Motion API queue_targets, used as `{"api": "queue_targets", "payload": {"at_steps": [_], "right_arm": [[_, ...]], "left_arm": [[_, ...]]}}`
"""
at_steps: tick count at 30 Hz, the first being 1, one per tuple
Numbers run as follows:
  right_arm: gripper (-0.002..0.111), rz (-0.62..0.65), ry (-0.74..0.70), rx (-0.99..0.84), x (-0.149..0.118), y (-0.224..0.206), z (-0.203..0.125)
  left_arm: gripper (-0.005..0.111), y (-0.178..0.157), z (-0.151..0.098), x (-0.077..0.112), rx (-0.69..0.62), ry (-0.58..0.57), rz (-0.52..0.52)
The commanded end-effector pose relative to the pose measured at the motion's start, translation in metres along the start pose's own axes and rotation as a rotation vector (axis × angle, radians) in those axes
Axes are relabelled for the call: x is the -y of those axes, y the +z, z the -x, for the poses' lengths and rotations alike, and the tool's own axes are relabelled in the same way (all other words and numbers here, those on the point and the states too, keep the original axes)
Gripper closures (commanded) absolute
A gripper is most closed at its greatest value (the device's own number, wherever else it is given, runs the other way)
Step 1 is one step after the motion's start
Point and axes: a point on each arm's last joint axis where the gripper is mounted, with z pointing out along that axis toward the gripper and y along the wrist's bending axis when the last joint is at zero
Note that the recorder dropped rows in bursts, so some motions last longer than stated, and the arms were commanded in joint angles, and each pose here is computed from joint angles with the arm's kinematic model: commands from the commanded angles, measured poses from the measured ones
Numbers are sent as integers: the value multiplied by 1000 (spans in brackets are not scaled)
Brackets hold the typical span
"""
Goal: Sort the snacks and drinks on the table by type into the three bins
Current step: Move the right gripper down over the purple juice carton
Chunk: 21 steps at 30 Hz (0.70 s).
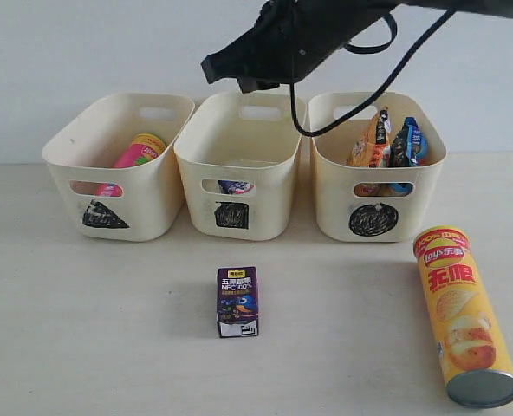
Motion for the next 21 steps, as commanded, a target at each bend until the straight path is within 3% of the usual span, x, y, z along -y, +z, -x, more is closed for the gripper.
{"api": "queue_targets", "payload": {"at_steps": [1,9,21], "right_arm": [[108,30,8,-128,-5,-26,-4],[108,107,61,-400,-18,-44,-24],[108,184,57,-610,-65,-21,-81]], "left_arm": [[102,1,-1,0,-7,-8,-1],[102,1,-1,0,-7,-8,-1],[102,1,-1,0,-7,-8,-1]]}}
